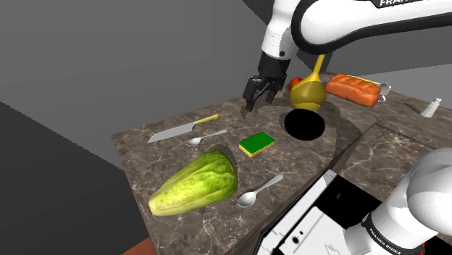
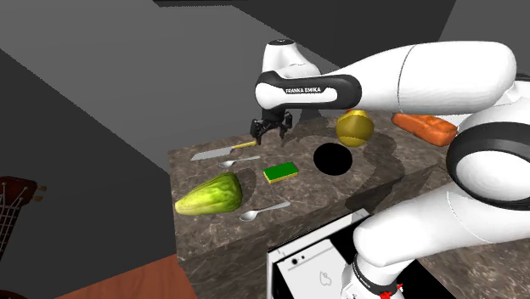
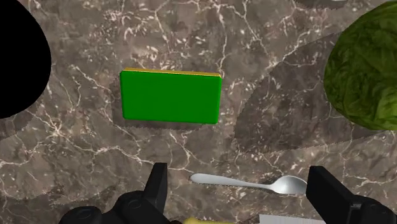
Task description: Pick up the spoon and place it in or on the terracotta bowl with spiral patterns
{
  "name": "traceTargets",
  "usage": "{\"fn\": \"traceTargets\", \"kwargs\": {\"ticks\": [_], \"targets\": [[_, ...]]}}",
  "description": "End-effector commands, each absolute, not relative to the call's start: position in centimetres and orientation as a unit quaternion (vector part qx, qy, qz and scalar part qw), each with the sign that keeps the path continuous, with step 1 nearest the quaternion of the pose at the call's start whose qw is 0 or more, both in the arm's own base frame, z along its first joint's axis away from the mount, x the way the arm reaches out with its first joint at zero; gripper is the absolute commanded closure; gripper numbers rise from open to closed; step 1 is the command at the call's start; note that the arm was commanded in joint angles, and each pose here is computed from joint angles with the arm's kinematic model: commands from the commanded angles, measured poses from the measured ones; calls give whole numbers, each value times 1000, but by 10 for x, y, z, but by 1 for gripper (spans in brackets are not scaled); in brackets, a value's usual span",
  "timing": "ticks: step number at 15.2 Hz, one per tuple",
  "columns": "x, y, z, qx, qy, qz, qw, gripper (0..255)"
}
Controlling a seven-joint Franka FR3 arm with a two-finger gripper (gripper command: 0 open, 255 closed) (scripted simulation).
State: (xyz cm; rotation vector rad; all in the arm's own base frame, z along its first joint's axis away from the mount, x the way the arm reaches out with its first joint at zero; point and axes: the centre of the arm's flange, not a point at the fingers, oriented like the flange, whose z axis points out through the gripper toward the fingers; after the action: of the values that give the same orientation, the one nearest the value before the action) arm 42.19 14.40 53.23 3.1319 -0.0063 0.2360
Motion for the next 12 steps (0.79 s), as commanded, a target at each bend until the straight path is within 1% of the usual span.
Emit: {"fn": "traceTargets", "kwargs": {"ticks": [1, 12], "targets": [[440, 159, 516, 997, -6, 76, 2, 0], [536, 236, 435, 997, -24, 76, 13, 0]]}}
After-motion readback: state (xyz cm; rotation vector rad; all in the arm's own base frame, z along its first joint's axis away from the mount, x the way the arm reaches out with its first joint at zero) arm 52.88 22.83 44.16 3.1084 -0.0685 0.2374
